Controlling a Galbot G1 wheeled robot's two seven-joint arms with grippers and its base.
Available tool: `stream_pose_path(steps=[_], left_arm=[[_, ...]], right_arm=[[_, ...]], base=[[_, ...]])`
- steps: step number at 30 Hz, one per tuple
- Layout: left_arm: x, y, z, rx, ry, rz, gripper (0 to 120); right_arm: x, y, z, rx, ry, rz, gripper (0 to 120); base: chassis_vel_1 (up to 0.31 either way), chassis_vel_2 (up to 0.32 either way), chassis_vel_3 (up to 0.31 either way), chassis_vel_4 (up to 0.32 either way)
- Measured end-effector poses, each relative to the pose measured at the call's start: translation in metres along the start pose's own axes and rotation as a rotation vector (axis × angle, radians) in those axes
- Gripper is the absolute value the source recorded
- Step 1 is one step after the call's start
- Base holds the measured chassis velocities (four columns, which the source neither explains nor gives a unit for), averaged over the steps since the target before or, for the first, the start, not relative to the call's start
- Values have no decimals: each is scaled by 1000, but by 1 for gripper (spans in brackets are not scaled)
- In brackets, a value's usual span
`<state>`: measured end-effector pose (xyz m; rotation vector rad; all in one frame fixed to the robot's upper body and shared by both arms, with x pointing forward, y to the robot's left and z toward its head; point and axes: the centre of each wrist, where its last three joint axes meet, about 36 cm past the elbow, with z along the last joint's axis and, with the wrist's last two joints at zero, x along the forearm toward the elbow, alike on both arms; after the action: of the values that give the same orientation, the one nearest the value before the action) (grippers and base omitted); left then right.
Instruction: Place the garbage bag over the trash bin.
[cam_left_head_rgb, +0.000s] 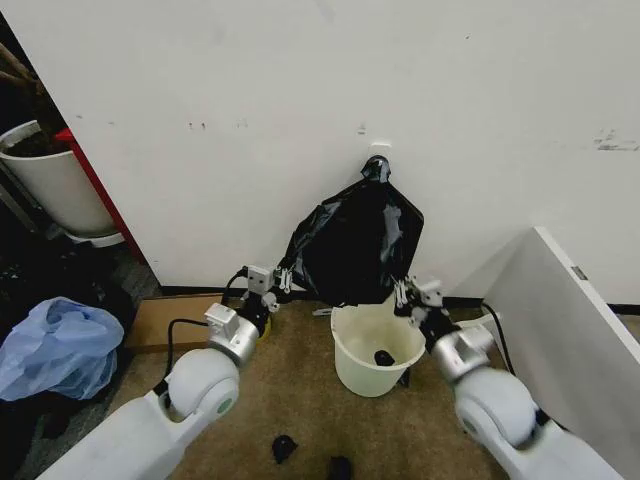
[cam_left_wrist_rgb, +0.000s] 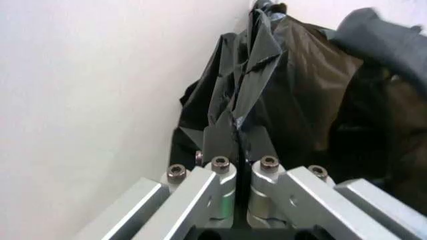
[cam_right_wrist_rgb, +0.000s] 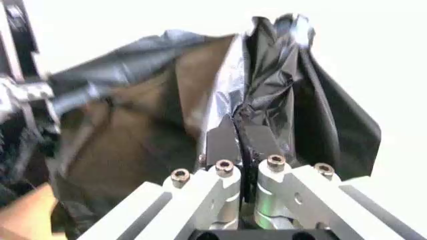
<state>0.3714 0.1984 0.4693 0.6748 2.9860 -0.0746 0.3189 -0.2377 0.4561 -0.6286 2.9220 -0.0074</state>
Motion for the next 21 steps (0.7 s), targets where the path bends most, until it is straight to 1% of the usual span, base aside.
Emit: stream_pose_path(steps=[4,8,14,21], left_arm=[[6,-6,-3,11,-5,9,0],[16,-13,-5,15,2,28,0],[18,-18,-4,16,-3,41,0],[16,-19,-1,15,3,43,0]], right_arm=[[14,-6,-9,-11,-39,18,0],[34,-13,-15,-27,-43,36,0],[39,-12,-17,-31,-55,42,0],[45,-11,-14,-36,-35,43,0]], base=[[0,0,0,0],[0,0,0,0],[0,0,0,0],[0,0,0,0]])
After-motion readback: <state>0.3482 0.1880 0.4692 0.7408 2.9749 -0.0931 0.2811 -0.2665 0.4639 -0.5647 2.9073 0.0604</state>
